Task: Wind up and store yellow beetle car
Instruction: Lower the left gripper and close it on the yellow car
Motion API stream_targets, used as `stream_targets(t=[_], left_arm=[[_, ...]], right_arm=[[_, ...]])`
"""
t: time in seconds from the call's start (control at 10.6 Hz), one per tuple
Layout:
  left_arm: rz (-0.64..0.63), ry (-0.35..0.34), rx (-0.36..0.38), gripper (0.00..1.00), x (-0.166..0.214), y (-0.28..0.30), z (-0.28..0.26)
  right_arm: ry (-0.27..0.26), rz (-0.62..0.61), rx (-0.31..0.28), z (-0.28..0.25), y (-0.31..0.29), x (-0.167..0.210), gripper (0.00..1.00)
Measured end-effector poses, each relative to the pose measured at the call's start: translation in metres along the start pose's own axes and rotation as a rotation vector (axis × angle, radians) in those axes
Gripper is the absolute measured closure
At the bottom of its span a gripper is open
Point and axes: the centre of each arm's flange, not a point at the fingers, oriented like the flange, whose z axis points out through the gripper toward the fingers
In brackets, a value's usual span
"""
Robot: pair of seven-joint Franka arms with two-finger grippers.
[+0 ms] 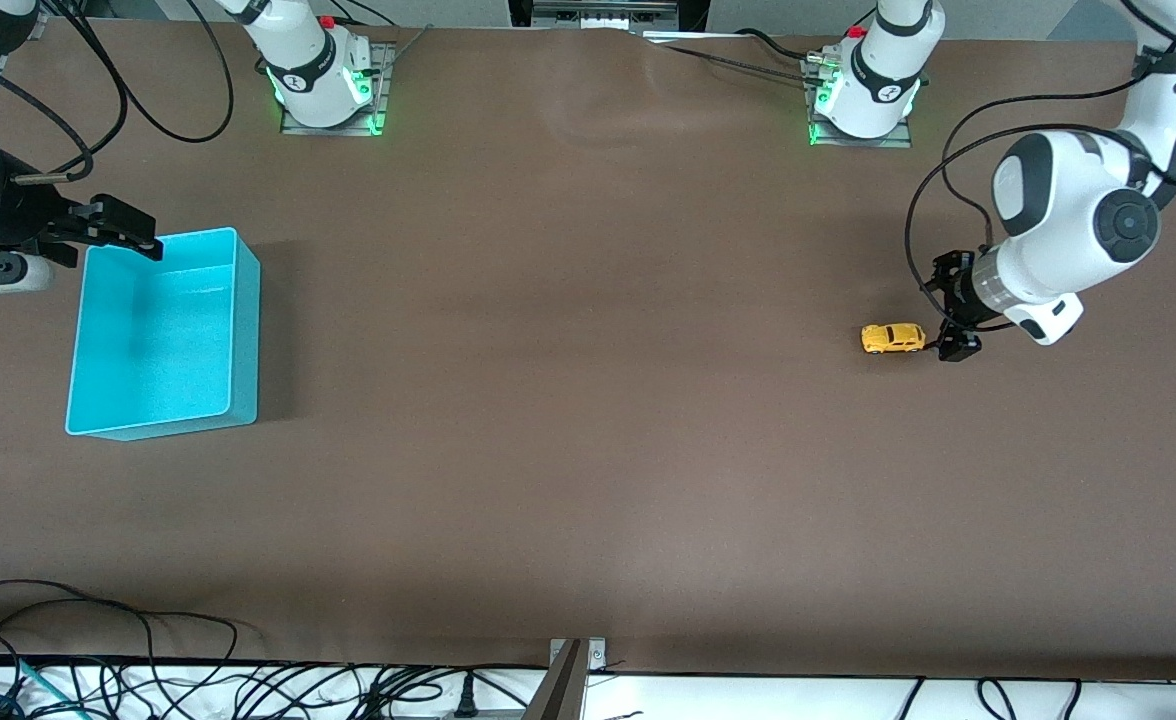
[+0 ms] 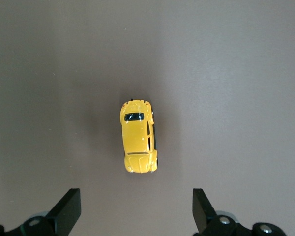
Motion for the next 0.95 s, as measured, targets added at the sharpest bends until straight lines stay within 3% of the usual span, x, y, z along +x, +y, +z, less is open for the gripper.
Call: stream_targets(t=[0.28,0.76,0.85,0.95], left_arm=[[-0.11,0.075,0.017,0.0,0.004,0.007,0.054],[-0.122,0.109,0.081,0.0,-0.009,0.004,0.11],[-0.117,0.111,0.083,0.07,-0.014,0.003,0.112],[-0.119,0.112,0.082,0.08,-0.016,0.003,0.112]], right_arm=[[0.001,0.0,0.0,0.002,0.0,0.002,0.0],[0.001,0.0,0.0,0.002,0.0,0.002,0.0],[0.001,0.0,0.0,0.002,0.0,0.002,0.0],[0.001,0.0,0.0,0.002,0.0,0.002,0.0]])
